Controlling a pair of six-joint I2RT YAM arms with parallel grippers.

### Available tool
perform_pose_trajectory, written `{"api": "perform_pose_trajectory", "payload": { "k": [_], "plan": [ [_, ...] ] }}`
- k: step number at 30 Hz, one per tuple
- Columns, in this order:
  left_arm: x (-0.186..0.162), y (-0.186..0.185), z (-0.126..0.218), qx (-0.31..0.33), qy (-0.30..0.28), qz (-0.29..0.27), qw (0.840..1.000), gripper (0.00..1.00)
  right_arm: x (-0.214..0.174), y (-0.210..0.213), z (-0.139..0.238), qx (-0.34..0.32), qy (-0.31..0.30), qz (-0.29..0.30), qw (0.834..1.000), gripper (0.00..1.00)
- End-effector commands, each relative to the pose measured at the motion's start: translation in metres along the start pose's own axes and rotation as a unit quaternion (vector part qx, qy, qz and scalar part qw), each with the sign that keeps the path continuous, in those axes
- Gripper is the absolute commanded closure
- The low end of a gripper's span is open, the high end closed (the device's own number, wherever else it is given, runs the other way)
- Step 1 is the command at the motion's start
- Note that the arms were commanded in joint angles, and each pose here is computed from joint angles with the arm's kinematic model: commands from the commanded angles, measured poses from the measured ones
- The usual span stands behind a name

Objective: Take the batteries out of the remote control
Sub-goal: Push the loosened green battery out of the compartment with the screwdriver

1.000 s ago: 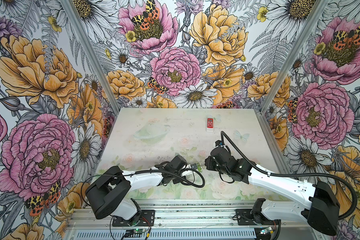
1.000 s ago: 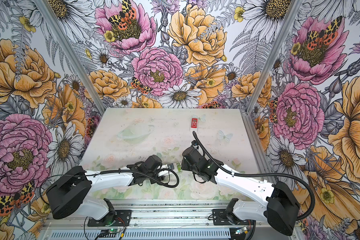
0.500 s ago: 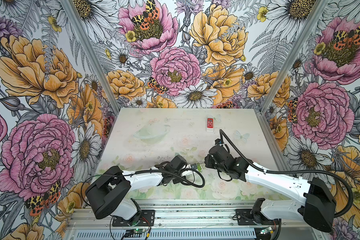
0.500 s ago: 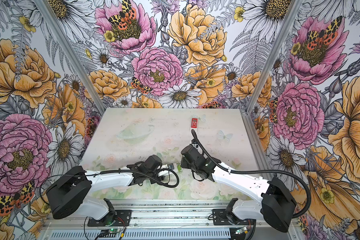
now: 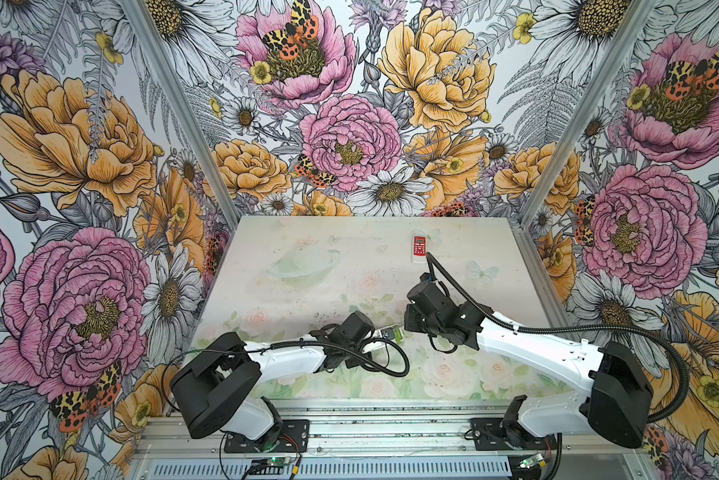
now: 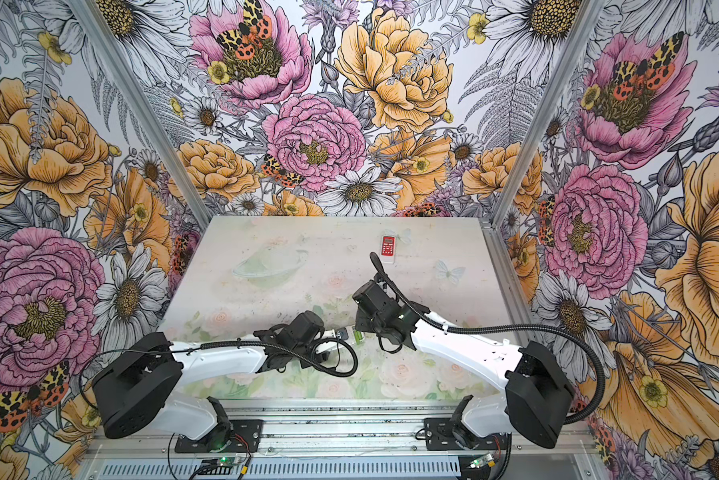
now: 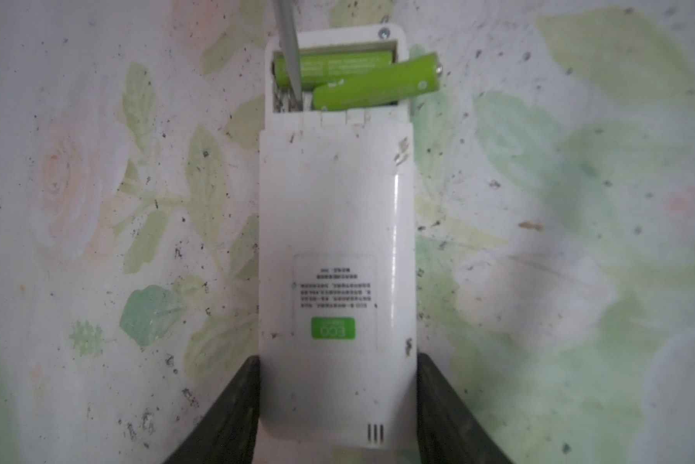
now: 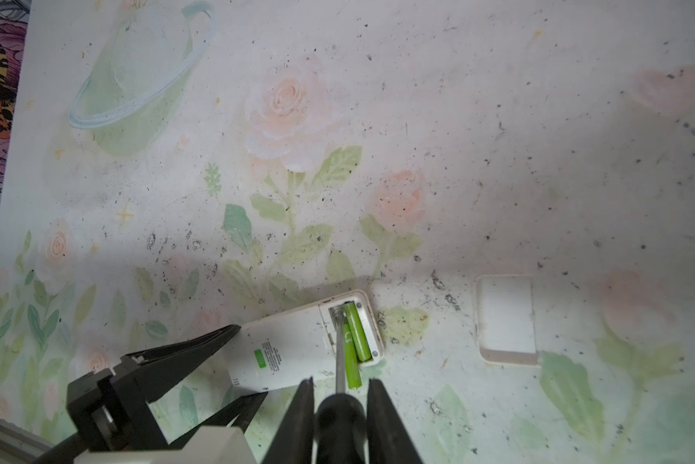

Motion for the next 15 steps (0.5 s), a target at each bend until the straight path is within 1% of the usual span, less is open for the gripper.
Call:
{"api": "perform_pose_trajectory", "payload": {
  "k": [1,5,7,15],
  "plan": [
    [-0.009,0.005,0.000,0.027,0.012,0.001,1.000,1.00,-0.009,-0.003,0.002,-0.019,0.044,0.022,0.999,1.00],
    [-0.008,0.008,0.000,0.035,0.010,0.001,0.999,1.00,-0.007,-0.001,0.005,-0.015,0.047,0.025,0.998,1.00],
    [-0.010,0.014,0.001,0.054,0.015,0.001,0.998,1.00,-0.004,0.001,0.008,-0.014,0.048,0.029,0.998,1.00],
    [-0.011,0.019,0.002,0.061,0.018,0.003,0.998,1.00,0.000,0.006,0.014,-0.005,0.048,0.036,0.998,1.00]
  ]
}}
Point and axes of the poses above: each gripper's point midway between its finger pads, its own z axis back along the fingers, its own y axis along the line the jaws close on, x = y × z, the point moved 2 cm from there along z, back along the fingers, and after that the axes turned 10 degrees about z, right-handed, at the moved point
